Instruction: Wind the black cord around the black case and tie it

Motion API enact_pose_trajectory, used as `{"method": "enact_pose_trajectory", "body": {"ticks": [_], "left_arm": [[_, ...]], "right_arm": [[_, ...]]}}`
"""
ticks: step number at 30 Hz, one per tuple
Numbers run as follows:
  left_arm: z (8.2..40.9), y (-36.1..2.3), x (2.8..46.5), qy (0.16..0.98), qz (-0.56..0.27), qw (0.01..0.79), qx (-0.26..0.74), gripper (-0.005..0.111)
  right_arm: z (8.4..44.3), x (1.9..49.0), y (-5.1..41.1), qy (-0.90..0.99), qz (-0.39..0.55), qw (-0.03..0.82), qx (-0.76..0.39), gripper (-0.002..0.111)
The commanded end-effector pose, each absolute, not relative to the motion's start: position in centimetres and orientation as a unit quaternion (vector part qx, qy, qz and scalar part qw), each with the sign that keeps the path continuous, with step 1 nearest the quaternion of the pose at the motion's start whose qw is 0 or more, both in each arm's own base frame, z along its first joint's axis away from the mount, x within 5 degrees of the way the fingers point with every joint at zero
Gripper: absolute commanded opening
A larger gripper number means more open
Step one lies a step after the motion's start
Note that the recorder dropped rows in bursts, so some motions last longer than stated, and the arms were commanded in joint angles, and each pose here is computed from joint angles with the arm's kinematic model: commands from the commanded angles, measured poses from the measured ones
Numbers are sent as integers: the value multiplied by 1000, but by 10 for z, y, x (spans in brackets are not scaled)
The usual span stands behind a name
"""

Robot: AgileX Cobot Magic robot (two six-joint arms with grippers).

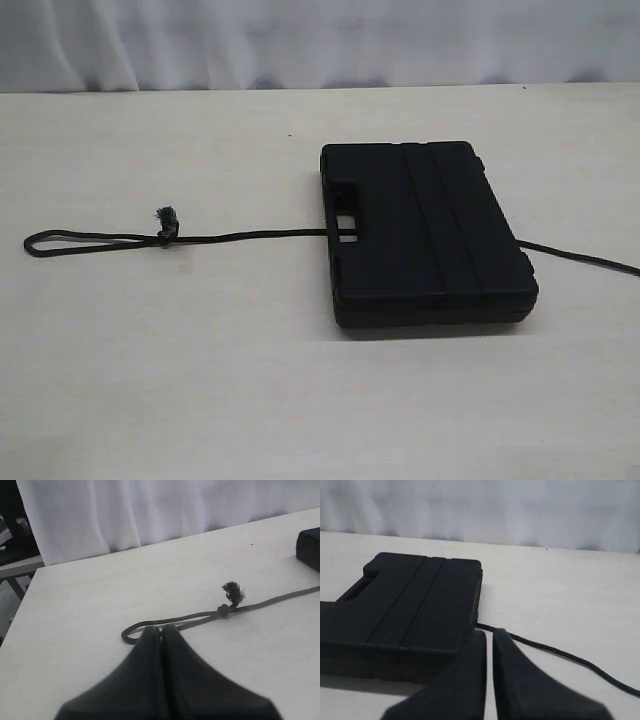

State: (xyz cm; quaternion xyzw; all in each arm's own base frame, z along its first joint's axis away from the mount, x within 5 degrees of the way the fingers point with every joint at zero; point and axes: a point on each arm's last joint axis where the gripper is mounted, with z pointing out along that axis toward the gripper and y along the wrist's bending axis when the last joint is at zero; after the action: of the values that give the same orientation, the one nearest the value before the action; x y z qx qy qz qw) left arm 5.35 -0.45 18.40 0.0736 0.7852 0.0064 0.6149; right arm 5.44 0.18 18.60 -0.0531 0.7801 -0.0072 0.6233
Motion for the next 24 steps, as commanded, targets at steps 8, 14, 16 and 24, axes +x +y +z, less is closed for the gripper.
{"method": "enact_pose_trajectory", "body": {"ticks": [8,14,16,24], "left_arm": [[184,-5,54,783,1,618,72,0],[184,-5,54,783,1,618,72,0],[184,-5,54,783,1,618,72,0],[184,-5,54,783,1,618,72,0]], "right_arm": [[232,52,7,591,15,804,-62,4],[264,34,9,419,40,905,-59,4],[278,19,10,317,120,940,-36,4],[377,5,0,497,138,856,32,5]]}}
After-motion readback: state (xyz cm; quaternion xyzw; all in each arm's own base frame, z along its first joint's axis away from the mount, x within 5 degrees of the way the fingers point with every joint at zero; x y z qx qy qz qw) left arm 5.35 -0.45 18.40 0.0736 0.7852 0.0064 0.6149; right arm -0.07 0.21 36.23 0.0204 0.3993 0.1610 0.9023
